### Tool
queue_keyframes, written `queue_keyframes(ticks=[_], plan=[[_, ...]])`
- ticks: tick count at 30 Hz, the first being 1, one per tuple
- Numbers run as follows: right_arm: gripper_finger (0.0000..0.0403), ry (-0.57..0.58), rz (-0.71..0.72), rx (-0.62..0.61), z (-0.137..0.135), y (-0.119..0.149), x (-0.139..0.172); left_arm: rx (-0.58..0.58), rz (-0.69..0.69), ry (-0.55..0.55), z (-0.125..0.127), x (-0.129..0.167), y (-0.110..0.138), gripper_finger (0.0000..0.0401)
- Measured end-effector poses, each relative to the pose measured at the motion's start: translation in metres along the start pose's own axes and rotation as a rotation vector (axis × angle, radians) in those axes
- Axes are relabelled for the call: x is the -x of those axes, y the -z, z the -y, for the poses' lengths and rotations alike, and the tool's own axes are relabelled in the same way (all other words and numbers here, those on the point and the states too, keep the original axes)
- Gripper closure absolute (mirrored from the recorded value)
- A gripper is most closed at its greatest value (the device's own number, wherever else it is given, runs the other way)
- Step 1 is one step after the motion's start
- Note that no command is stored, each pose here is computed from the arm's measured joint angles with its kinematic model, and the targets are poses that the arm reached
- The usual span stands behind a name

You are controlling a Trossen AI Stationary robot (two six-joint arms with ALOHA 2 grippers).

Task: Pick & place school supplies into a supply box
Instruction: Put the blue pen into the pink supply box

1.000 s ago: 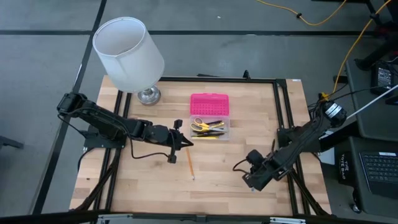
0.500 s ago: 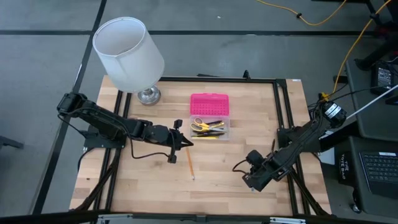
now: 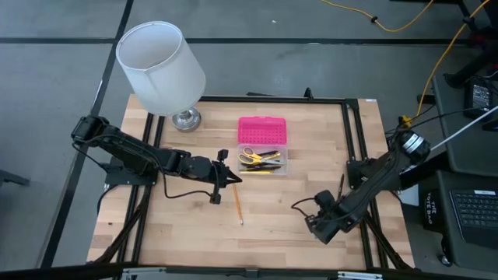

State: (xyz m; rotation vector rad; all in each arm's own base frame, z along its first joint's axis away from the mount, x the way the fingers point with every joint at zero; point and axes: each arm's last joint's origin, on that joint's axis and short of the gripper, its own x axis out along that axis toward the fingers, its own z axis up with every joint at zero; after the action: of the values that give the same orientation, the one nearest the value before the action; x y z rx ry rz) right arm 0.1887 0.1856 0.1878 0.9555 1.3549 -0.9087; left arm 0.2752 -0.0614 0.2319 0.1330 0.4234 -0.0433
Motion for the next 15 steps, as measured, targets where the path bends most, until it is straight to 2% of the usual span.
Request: queue_keyframes(ticks=[15], plan=[[0.0383,0.043,0.028,-0.011,0.0000,-0.0002,-0.0069,-0.001,0.000,0.008,0.0002,0.0001,0.0000,0.0397]])
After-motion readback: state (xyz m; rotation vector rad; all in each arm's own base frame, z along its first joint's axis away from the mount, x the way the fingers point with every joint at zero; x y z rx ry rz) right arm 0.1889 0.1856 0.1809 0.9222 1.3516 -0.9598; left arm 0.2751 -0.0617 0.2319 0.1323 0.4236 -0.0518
